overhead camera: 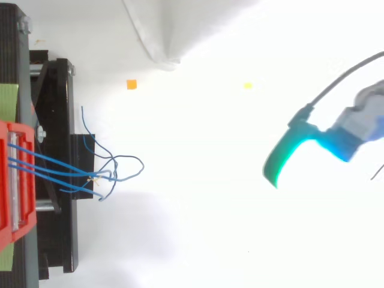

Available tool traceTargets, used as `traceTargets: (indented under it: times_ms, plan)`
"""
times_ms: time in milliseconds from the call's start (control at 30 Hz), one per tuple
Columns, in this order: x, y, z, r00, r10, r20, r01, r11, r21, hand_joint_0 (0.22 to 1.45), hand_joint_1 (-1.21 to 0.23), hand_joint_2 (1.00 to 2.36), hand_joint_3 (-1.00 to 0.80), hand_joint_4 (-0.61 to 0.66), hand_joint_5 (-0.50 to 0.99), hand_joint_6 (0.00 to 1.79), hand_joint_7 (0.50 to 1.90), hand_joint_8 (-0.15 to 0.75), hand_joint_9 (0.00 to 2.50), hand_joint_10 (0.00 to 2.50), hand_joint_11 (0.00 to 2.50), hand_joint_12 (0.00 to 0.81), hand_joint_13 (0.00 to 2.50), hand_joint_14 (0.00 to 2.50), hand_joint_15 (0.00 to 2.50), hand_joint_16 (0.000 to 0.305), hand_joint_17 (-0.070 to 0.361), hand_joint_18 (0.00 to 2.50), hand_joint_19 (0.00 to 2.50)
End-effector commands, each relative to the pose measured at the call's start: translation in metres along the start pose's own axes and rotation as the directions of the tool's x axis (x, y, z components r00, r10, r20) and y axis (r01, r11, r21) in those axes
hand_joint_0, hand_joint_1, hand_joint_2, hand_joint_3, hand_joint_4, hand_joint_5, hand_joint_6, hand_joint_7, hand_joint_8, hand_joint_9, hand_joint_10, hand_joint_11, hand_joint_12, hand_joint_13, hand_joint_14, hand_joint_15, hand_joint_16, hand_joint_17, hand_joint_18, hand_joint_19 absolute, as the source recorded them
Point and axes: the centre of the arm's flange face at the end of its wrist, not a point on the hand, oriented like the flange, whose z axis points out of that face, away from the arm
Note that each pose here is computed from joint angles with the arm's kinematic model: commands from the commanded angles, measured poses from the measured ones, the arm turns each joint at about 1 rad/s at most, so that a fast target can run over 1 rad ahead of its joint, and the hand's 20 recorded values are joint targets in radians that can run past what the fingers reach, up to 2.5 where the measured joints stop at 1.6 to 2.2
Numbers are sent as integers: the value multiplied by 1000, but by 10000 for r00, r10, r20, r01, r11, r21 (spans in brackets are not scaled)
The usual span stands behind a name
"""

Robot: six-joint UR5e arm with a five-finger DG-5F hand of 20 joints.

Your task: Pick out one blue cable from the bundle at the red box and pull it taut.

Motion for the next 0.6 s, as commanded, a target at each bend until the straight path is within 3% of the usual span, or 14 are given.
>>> traceTargets:
  times_ms: [0, 67, 133, 200, 333, 400, 433, 567]
  plan:
    - [4, -17, 17, 10000, -19, 91, 20, 10000, -61, 496, -612, 1000, -500, 152, -241, 501, 637, 271, 545, 9, 234, 354, 621, 12, 317, 48, 107, 509, 431]
    - [3, -22, 27, 9988, -5, 500, 24, 9993, -373, 494, -606, 1000, -500, 152, -241, 501, 632, 275, 546, 9, 238, 355, 617, 12, 313, 48, 107, 503, 432]
    - [2, -24, 33, 9959, -64, 898, 112, 9986, -521, 495, -601, 1000, -500, 154, -241, 501, 634, 271, 538, 10, 236, 355, 616, 12, 319, 48, 108, 499, 433]
    - [1, -26, 37, 9935, -190, 1126, 253, 9982, -549, 495, -597, 1000, -500, 154, -240, 501, 635, 274, 537, 9, 223, 356, 611, 12, 318, 48, 108, 495, 441]
    - [5, -46, 48, 9908, -455, 1278, 486, 9986, -217, 495, -591, 1000, -500, 155, -239, 501, 638, 275, 538, 9, 227, 358, 606, 12, 317, 48, 108, 482, 444]
    - [6, -50, 50, 9902, -485, 1308, 516, 9985, -203, 495, -590, 1000, -500, 156, -238, 501, 640, 275, 536, 9, 235, 358, 605, 12, 320, 48, 108, 480, 444]
    - [8, -60, 57, 9899, -495, 1331, 517, 9986, -130, 495, -588, 1000, -500, 156, -238, 501, 638, 275, 537, 9, 227, 357, 604, 14, 324, 48, 108, 478, 444]
    - [13, -73, 69, 9882, -445, 1466, 500, 9982, -343, 495, -584, 1000, -500, 155, -235, 501, 638, 275, 536, 9, 227, 359, 603, 13, 324, 48, 109, 476, 448]
